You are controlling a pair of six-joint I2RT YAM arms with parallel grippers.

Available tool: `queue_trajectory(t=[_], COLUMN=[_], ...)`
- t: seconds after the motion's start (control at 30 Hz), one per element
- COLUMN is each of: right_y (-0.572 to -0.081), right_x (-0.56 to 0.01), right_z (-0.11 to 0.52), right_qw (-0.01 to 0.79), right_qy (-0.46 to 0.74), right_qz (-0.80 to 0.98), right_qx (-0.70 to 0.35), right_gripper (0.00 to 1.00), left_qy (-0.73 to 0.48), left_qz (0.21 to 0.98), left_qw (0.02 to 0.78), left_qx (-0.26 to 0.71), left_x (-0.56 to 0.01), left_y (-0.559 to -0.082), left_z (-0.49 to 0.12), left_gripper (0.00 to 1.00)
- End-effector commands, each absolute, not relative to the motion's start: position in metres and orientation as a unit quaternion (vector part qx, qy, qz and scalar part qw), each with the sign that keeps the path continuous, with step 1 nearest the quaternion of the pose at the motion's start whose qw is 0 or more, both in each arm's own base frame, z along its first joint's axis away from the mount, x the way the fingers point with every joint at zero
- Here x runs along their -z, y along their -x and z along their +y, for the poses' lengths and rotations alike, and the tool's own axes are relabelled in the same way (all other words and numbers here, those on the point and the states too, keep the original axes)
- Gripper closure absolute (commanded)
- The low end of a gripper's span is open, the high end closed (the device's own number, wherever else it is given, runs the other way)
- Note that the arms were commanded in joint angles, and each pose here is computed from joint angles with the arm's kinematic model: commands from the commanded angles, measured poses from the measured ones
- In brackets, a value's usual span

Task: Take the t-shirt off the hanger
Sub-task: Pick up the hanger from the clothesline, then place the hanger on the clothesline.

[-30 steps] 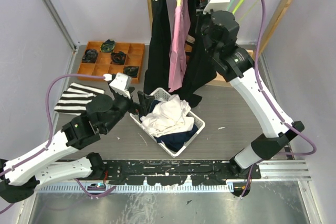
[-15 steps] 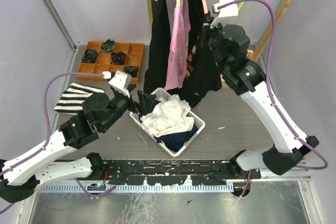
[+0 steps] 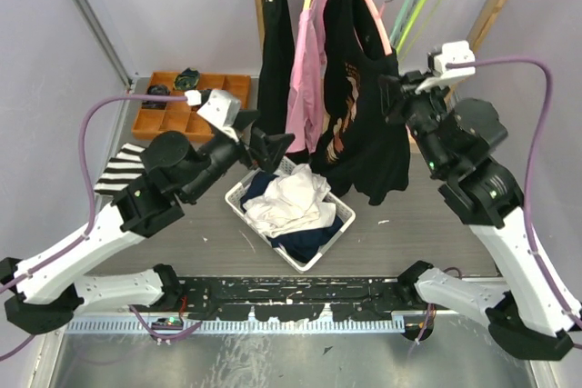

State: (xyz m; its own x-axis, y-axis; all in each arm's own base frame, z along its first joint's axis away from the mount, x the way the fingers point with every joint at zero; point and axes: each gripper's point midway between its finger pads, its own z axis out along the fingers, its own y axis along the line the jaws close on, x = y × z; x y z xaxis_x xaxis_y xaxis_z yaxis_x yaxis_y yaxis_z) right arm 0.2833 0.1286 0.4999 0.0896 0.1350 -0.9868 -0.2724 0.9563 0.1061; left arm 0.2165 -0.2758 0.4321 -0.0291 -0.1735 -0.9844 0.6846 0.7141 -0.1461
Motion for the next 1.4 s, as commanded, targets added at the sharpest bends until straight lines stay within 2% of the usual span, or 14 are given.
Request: queue_trajectory(t=[0.0,0.27,0.67,1.27,1.37], right_y=[-0.248,-0.219,-0.185,-0.167,-0.166], right_x=[-0.539,-0.529,-0.509,-0.495,-0.494], right_z=[0.12,0.105,0.102,0.085,0.084], right_qw=[0.78,0.782,0.773,0.772,0.772], right_qy=[0.049,0.061,0.078,0.074,0.075], right_qz=[0.593,0.586,0.58,0.585,0.585], right_qx=[-0.194,-0.203,-0.246,-0.238,-0.238], right_gripper=[0.99,0.99,0.99,0.99,0.99], left_qy=[-0.204,-0.202,-0.193,-0.176,-0.175], left_qz=[0.591,0.569,0.576,0.575,0.575], left_qw=[0.698,0.715,0.725,0.76,0.762], left_qx=[0.348,0.353,0.323,0.247,0.241], left_x=[-0.478,-0.513,-0.508,-0.508,-0.505], left_y=[-0.22,-0.241,-0.285,-0.342,-0.347], left_z=[-0.295,-0.33,-0.382,-0.427,-0.43], left_gripper=[0.02,0.02,0.02,0.0,0.05])
